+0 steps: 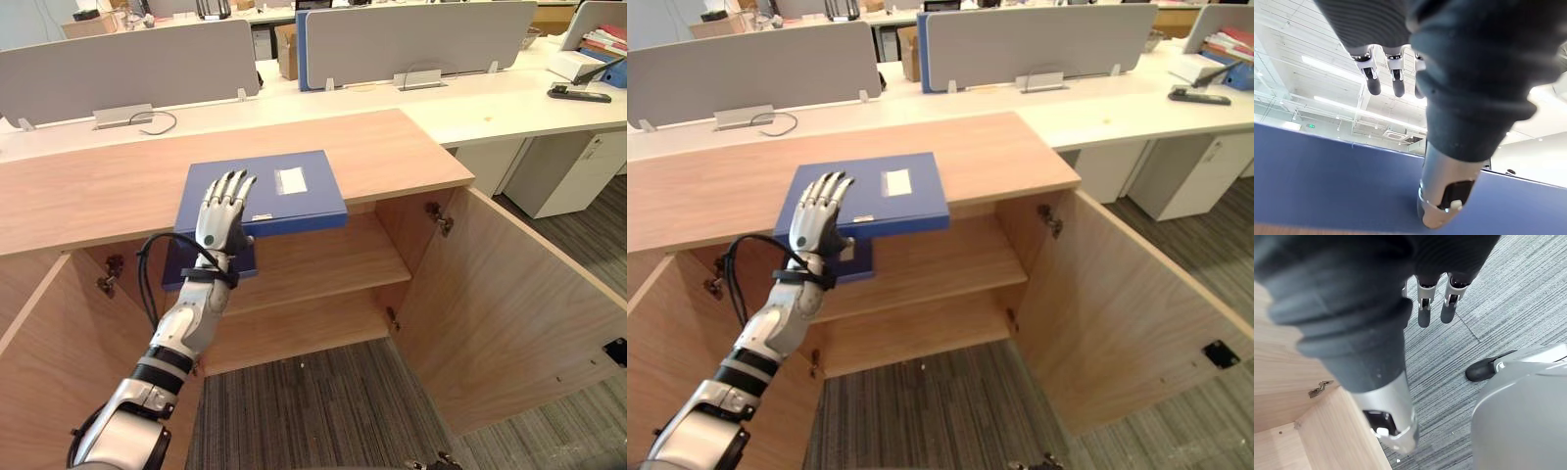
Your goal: Walk over to the cabinet, pick up the folder, carry it to the office cabinet, place the folder inside the office cabinet, then close the office cabinet door
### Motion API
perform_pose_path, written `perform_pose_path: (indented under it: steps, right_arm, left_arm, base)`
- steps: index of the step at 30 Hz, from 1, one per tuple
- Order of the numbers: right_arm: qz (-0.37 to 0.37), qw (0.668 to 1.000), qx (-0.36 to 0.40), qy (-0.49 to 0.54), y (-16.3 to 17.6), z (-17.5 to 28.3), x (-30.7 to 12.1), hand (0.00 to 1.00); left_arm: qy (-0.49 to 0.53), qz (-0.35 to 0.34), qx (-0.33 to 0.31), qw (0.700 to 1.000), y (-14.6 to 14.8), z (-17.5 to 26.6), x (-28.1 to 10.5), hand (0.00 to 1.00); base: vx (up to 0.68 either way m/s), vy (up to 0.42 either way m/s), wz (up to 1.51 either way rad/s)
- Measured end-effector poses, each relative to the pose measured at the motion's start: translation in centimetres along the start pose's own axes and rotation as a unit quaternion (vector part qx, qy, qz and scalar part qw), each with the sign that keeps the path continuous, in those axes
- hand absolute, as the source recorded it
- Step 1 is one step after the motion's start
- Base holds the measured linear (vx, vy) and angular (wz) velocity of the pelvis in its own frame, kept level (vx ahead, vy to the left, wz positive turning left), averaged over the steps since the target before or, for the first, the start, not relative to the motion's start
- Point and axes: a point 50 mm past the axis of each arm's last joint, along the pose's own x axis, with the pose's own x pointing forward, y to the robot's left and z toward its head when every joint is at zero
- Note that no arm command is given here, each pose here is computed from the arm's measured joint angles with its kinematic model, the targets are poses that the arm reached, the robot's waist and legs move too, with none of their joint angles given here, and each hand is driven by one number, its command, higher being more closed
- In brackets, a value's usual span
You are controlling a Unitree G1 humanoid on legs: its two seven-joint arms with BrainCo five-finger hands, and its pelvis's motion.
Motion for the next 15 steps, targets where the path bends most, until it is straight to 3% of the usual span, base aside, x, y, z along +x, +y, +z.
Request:
perform_pose_path:
  steps: [15]
  right_arm:
    - [-0.001, 1.000, 0.010, 0.005, -0.1, -0.3, -0.1, 0.00]
  left_arm:
    - [0.043, -0.074, 0.021, 0.996, -2.1, -2.4, 0.2, 0.00]
  base:
    - [-0.02, 0.002, -0.02]
